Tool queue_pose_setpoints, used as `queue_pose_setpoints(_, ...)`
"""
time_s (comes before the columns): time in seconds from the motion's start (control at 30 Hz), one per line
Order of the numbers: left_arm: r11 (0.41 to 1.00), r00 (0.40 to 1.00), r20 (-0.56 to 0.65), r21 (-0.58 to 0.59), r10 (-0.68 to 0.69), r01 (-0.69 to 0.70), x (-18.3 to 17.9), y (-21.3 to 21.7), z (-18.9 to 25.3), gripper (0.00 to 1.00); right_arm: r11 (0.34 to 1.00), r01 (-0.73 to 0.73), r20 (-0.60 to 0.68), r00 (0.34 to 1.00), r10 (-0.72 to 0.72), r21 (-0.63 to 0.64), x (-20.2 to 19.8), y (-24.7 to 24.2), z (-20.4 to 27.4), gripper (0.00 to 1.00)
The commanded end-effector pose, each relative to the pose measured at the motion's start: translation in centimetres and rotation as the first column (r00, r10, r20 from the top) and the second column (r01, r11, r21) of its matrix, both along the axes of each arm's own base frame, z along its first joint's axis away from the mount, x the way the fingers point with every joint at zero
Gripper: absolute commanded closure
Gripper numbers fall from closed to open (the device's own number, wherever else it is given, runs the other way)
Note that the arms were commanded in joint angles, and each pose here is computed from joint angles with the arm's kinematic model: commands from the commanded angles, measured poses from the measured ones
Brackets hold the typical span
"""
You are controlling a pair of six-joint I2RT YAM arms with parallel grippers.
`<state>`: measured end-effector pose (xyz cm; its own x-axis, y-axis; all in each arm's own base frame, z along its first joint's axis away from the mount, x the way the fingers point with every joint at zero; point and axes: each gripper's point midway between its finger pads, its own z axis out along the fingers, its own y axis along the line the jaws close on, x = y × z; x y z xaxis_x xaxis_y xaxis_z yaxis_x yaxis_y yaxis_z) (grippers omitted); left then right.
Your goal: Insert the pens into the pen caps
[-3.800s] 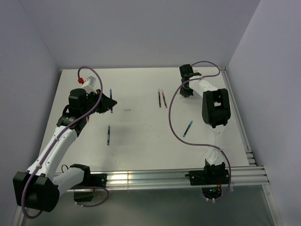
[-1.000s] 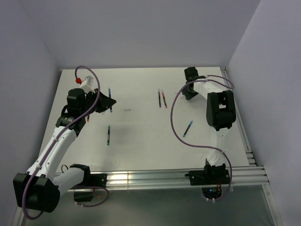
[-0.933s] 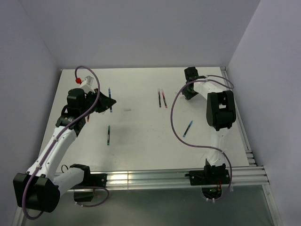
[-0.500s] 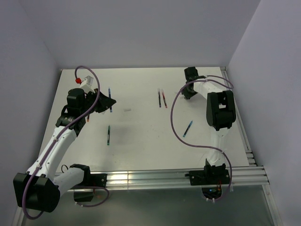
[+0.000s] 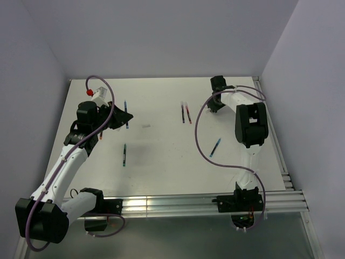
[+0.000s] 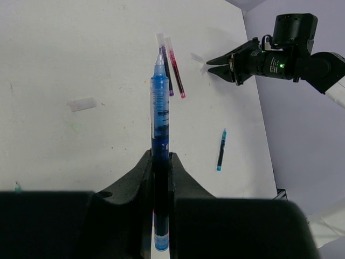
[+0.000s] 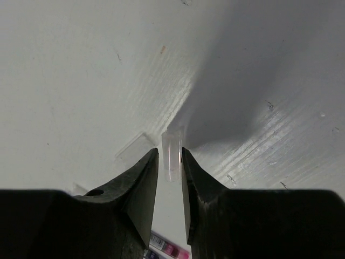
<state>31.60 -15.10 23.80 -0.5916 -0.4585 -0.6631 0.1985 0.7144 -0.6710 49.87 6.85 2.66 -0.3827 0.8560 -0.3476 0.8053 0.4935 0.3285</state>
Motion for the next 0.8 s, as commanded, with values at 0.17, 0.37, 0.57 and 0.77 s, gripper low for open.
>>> queue_pose_setpoints(0.17, 1.0, 0.997, 0.071, -0.027, -0.012, 0.014, 0.28, -0.25, 2.21, 1.0, 0.999, -0.035, -0.036, 0.999, 0.033, -0.04, 0.88, -0.5, -0.04, 0.71)
queue_pose_setpoints(0.37, 0.999, 0.997, 0.071, -0.032, -0.017, 0.019, 0.26, -0.32, 2.26, 1.0, 0.994, -0.088, -0.079, 0.993, 0.083, -0.063, 0.95, -0.26, 0.01, 0.72)
queue_pose_setpoints(0.57, 0.999, 0.997, 0.072, -0.033, -0.018, 0.021, 0.18, -0.36, 2.32, 1.0, 0.988, -0.126, -0.118, 0.986, 0.115, -0.087, 1.18, -0.04, -0.1, 0.73)
queue_pose_setpoints(0.77, 0.999, 0.997, 0.077, -0.04, -0.027, 0.03, 0.05, -0.51, 2.52, 1.0, 0.982, -0.165, -0.141, 0.978, 0.151, -0.096, 0.69, 0.18, -0.22, 0.78)
